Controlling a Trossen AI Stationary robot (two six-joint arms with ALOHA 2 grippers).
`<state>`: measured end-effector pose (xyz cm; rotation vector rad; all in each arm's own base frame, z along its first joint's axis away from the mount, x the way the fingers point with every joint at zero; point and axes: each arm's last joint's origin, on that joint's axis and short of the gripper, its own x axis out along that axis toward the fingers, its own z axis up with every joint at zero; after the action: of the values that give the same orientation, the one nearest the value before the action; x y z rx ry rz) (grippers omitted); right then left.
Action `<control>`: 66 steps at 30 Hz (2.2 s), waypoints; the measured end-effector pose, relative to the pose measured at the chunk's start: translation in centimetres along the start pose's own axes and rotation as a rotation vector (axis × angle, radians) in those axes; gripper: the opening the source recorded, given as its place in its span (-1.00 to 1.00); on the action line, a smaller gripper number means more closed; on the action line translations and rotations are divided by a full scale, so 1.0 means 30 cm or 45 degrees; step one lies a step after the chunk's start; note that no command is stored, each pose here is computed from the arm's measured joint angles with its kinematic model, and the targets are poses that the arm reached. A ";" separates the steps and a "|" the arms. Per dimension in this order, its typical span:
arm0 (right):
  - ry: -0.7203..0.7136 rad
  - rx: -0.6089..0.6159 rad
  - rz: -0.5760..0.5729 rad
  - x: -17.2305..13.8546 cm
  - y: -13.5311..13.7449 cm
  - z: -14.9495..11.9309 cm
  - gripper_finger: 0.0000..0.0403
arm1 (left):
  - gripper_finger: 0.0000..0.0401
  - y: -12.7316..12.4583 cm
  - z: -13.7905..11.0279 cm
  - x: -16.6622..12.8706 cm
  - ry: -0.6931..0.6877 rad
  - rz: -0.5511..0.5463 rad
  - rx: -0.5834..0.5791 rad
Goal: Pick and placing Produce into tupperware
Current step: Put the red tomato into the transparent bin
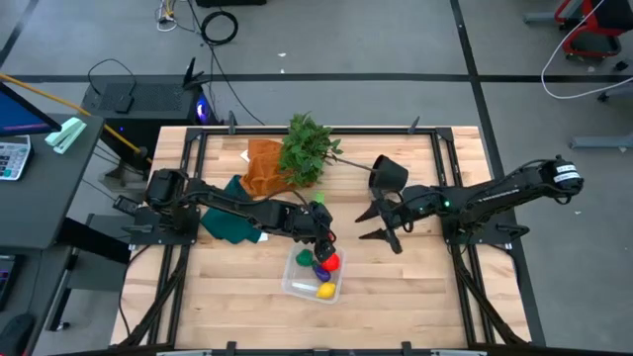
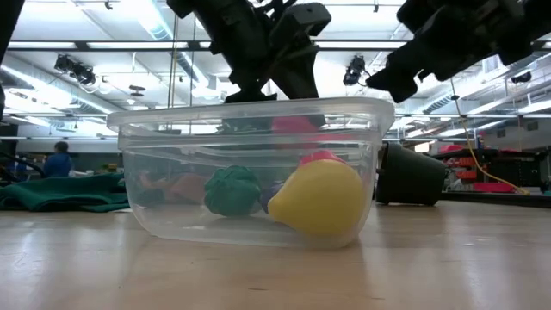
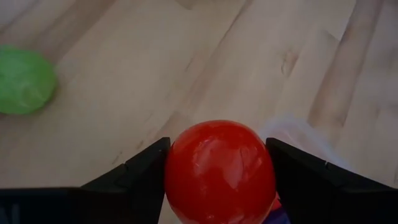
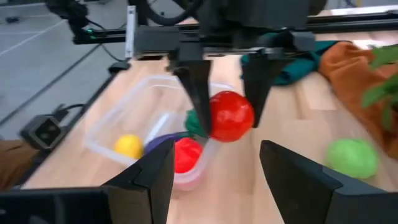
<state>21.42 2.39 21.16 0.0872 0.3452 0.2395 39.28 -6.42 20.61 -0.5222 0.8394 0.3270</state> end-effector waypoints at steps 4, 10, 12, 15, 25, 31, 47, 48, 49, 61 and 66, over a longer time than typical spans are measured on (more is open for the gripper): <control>0.012 0.006 0.052 -0.002 0.032 -0.002 -0.03 | 0.32 -0.024 -0.012 -0.011 0.014 -0.012 -0.001; 0.020 0.006 0.078 0.001 0.062 -0.006 -0.03 | 0.29 -0.082 -0.011 -0.044 -0.021 -0.037 0.057; 0.021 0.005 0.084 0.002 0.065 -0.007 -0.03 | 0.28 -0.097 0.005 -0.060 -0.037 -0.035 0.073; 0.021 0.023 0.077 0.002 0.064 -0.007 -0.03 | 0.29 -0.104 0.019 -0.075 -0.040 -0.011 0.093; 0.025 0.017 0.135 0.003 0.099 -0.009 -0.03 | 0.28 -0.186 -0.061 -0.116 0.009 -0.038 0.056; 0.020 0.011 0.135 0.003 0.108 -0.009 -0.03 | 0.31 -0.228 -0.116 -0.137 0.021 -0.047 -0.011; -0.025 0.016 0.139 0.003 0.109 0.002 -0.03 | 0.29 -0.256 -0.252 -0.061 0.108 0.095 -0.115; -0.025 0.016 0.139 0.003 0.109 0.002 -0.03 | 0.29 -0.253 -0.258 -0.049 0.116 0.107 -0.114; -0.025 0.016 0.139 0.003 0.109 0.002 -0.03 | 0.29 -0.253 -0.260 -0.045 0.119 0.109 -0.116; -0.031 0.025 0.140 0.003 0.109 0.004 -0.03 | 0.28 -0.240 -0.282 -0.013 0.168 0.159 -0.095; -0.033 0.024 0.140 0.003 0.110 0.004 -0.03 | 0.32 -0.238 -0.284 -0.013 0.180 0.164 -0.083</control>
<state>20.84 5.59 21.66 0.1281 0.3172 0.3440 37.14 -17.10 18.38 -0.5581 1.0047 0.4409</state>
